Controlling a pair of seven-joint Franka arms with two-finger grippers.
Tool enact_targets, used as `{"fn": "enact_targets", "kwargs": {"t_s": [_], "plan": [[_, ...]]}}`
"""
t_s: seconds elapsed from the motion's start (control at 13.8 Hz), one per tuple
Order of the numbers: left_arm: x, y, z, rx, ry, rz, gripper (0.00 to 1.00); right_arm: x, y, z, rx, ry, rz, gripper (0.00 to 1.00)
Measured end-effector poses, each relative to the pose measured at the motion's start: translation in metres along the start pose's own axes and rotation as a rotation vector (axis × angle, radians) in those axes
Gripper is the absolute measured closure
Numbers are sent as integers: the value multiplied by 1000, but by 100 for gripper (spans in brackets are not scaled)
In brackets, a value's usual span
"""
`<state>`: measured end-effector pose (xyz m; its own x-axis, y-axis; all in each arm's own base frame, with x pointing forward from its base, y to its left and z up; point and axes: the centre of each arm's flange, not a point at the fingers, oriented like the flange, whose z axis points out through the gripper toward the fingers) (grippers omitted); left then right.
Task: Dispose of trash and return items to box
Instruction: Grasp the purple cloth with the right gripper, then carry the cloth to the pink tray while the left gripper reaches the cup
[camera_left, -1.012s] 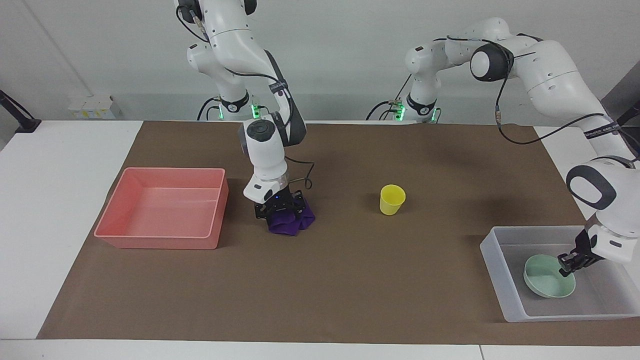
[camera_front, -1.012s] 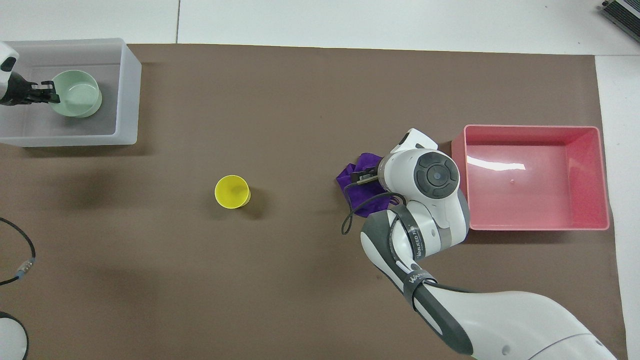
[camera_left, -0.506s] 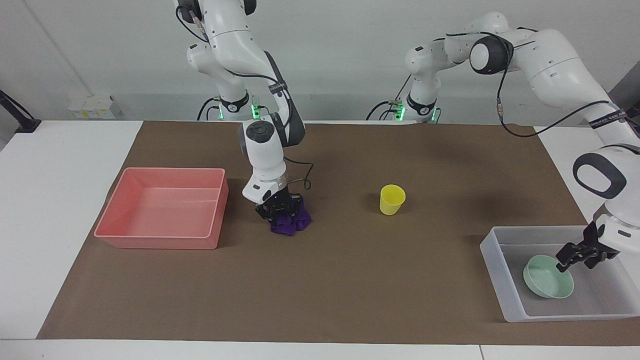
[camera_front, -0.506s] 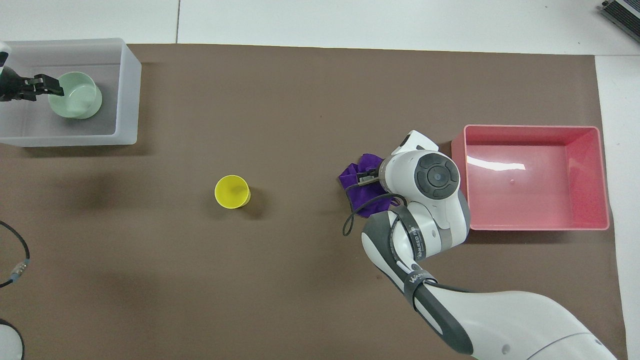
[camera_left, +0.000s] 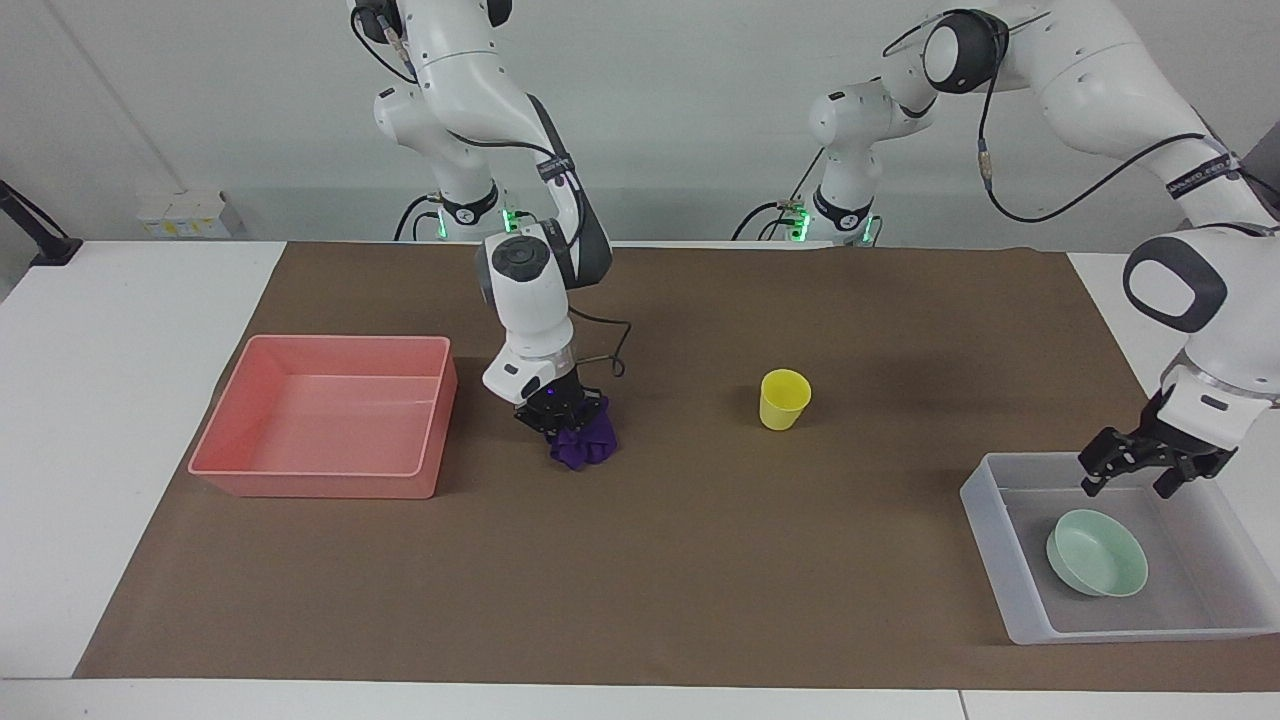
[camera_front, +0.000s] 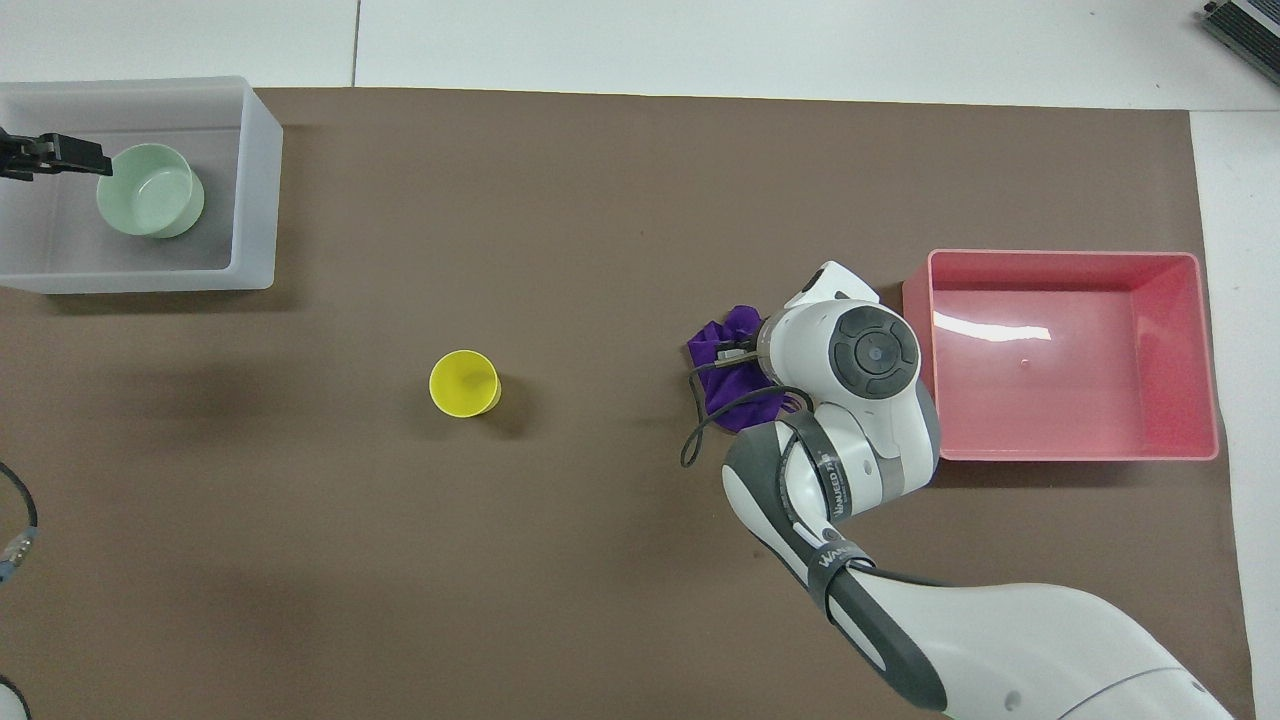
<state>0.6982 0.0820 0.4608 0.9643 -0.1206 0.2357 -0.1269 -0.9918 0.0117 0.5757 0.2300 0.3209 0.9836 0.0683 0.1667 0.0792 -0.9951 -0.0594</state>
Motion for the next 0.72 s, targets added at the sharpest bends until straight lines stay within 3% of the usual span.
{"fn": "enact_targets", "kwargs": {"t_s": [0.22,0.51,0.72], "plan": [[-24,66,-14,-17,-36,36,0,8,-4,-36,7,-2,79,85],[-50,143,4,-41,-100,92,0,19,-5,-100,9,-32,129,85],[-70,195,26,-49,-82,134,0,27,-2,-149,14,-34,161,85]]}}
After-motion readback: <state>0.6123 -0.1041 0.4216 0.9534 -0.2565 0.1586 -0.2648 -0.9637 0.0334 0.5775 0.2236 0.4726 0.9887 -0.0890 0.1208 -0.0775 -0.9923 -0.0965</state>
